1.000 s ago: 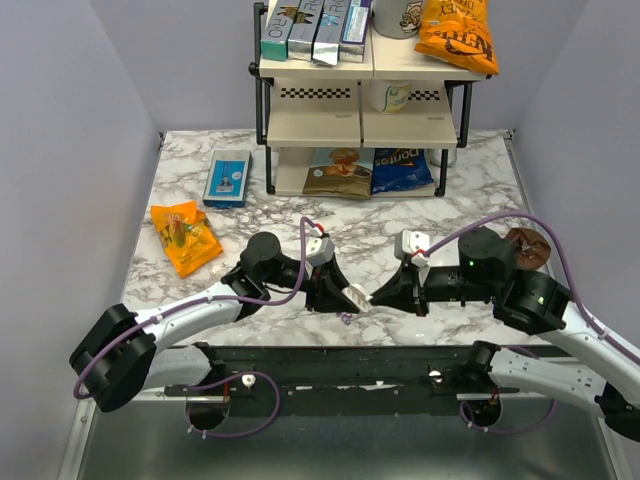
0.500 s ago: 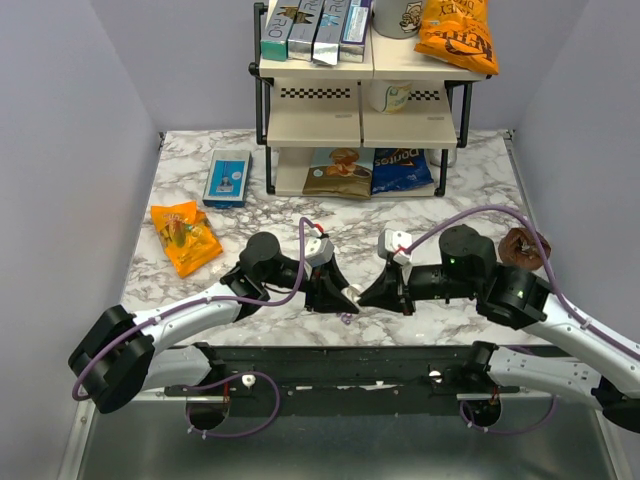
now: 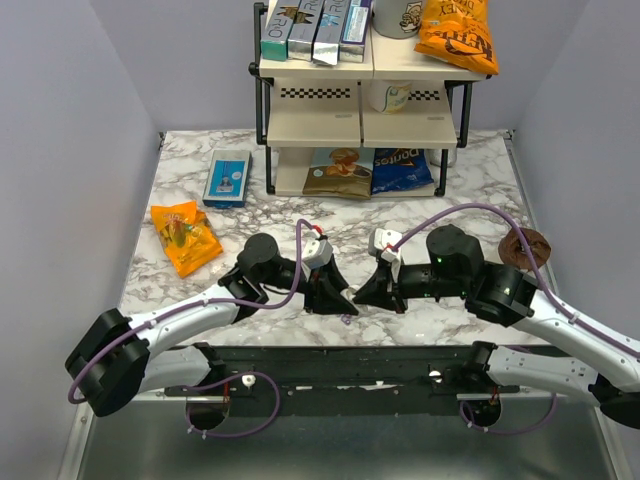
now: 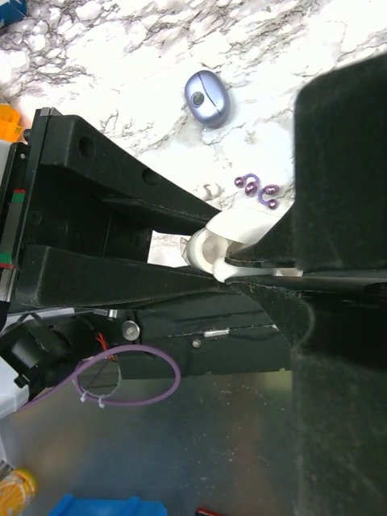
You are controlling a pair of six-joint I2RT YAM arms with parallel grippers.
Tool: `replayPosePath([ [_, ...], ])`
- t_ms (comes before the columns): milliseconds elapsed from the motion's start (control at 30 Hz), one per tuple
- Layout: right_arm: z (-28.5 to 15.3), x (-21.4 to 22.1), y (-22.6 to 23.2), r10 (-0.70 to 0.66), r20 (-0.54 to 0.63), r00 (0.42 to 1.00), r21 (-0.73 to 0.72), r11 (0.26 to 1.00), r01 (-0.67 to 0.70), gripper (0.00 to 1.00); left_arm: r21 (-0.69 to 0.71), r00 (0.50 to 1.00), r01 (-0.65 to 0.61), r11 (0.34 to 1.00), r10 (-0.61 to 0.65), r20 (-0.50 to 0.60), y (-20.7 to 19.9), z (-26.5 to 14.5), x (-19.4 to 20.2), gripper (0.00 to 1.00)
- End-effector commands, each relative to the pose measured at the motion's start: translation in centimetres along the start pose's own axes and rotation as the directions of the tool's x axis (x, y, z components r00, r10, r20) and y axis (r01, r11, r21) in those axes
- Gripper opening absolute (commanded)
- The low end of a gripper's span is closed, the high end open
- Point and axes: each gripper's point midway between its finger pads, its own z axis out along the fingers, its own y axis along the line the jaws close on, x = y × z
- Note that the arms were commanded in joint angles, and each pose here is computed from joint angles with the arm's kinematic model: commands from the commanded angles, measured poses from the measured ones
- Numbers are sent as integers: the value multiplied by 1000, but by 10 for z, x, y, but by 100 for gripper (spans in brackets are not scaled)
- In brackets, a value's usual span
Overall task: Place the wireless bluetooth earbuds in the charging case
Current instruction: Place the earbud in the charging case.
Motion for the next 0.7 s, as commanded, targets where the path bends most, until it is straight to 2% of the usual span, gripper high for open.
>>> replayPosePath([
  [0,4,1,-7,6,1,1000,38,999,-6,1,9,997,-73,997,73,25,-6,2,-14,0],
  [667,8,2,-21,25,16,1000,120,992,-27,1,-2,993,-105,994,105,47,-9,6,-18,0],
])
